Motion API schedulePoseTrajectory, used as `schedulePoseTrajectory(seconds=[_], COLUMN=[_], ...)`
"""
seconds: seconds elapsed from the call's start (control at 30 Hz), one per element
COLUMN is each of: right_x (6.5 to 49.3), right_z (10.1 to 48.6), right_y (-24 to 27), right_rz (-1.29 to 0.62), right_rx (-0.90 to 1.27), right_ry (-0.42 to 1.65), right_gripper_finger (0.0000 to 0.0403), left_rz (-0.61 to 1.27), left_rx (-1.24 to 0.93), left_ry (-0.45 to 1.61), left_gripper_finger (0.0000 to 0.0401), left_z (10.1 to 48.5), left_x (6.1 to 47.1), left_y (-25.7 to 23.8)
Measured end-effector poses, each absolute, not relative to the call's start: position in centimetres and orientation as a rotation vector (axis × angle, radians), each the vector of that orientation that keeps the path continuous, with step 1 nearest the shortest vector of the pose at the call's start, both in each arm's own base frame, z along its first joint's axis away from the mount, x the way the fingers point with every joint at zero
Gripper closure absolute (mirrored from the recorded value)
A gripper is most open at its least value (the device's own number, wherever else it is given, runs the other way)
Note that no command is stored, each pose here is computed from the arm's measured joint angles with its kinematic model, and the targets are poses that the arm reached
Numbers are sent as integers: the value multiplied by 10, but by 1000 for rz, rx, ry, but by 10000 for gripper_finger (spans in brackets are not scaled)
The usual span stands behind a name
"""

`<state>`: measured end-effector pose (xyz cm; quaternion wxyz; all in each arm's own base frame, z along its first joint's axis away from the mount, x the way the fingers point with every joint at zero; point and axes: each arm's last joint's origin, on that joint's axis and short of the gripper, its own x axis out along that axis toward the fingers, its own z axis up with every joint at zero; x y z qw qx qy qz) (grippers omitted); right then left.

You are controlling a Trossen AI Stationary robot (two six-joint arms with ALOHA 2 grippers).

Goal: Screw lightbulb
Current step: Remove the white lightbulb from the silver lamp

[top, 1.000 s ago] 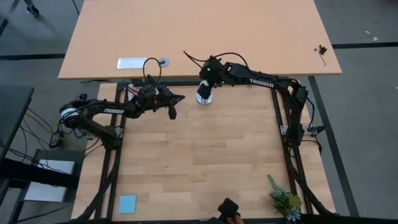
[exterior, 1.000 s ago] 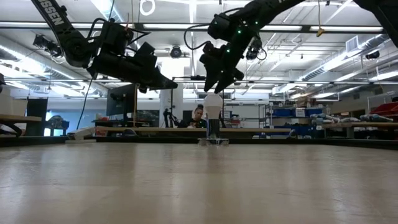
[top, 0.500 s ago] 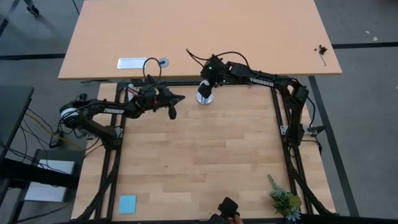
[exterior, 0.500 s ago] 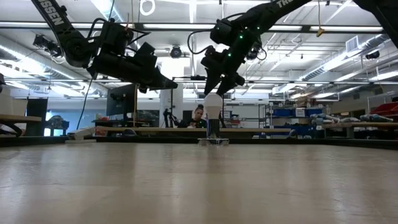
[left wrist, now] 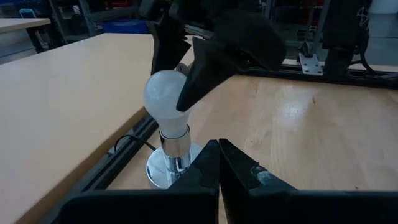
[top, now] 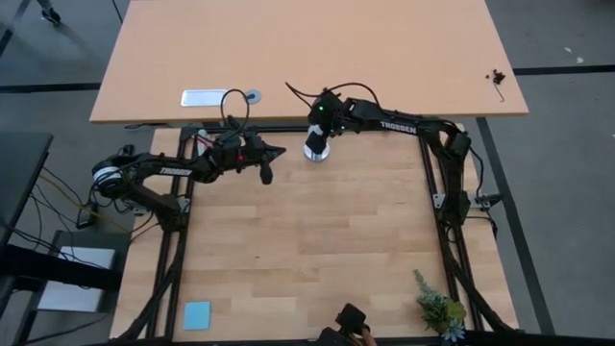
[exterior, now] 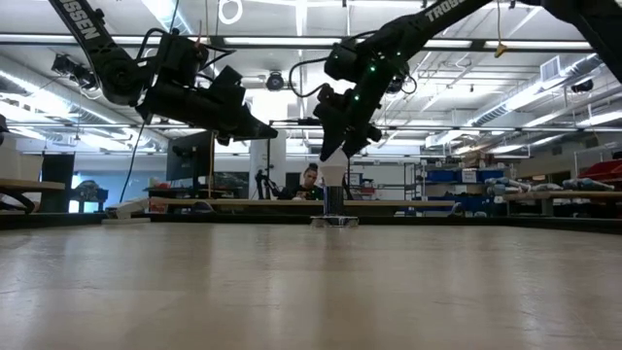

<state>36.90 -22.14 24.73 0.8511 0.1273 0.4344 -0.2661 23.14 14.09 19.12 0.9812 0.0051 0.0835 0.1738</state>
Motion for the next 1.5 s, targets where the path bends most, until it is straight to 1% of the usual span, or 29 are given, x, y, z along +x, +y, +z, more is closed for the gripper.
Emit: schedulePoseTrajectory(seconds=[0.13, 0.23, 0.37, 0.47, 0.73, 0.9, 1.1, 1.23, 1.33, 1.5], right_x=[370, 370, 365, 360, 364, 371, 371, 371, 373, 371], right_z=[246, 246, 245, 245, 264, 285, 284, 273, 273, 270], right_y=[-222, -221, -225, -228, -227, -223, -221, -221, -220, -218], right_rz=[-525, -424, -225, -189, -290, -467, -601, -625, -624, -620], right_rx=[219, 121, -89, -134, 8, 170, 267, 299, 296, 302], right_ry=[931, 953, 1005, 1032, 1037, 955, 942, 985, 967, 998], right_gripper_finger=[102, 113, 120, 117, 80, 64, 57, 57, 57, 60], left_rz=[350, 349, 349, 349, 349, 349, 349, 349, 349, 349], left_rx=[9, 10, 9, 9, 9, 9, 9, 9, 8, 9], left_ry=[170, 172, 174, 177, 178, 181, 180, 180, 180, 180], left_gripper_finger=[396, 396, 396, 396, 396, 396, 396, 396, 396, 396], left_z=[191, 191, 191, 190, 190, 190, 190, 190, 190, 190], left_x=[231, 231, 231, 231, 231, 231, 231, 231, 231, 231], left_y=[141, 141, 141, 141, 141, 141, 141, 141, 141, 141])
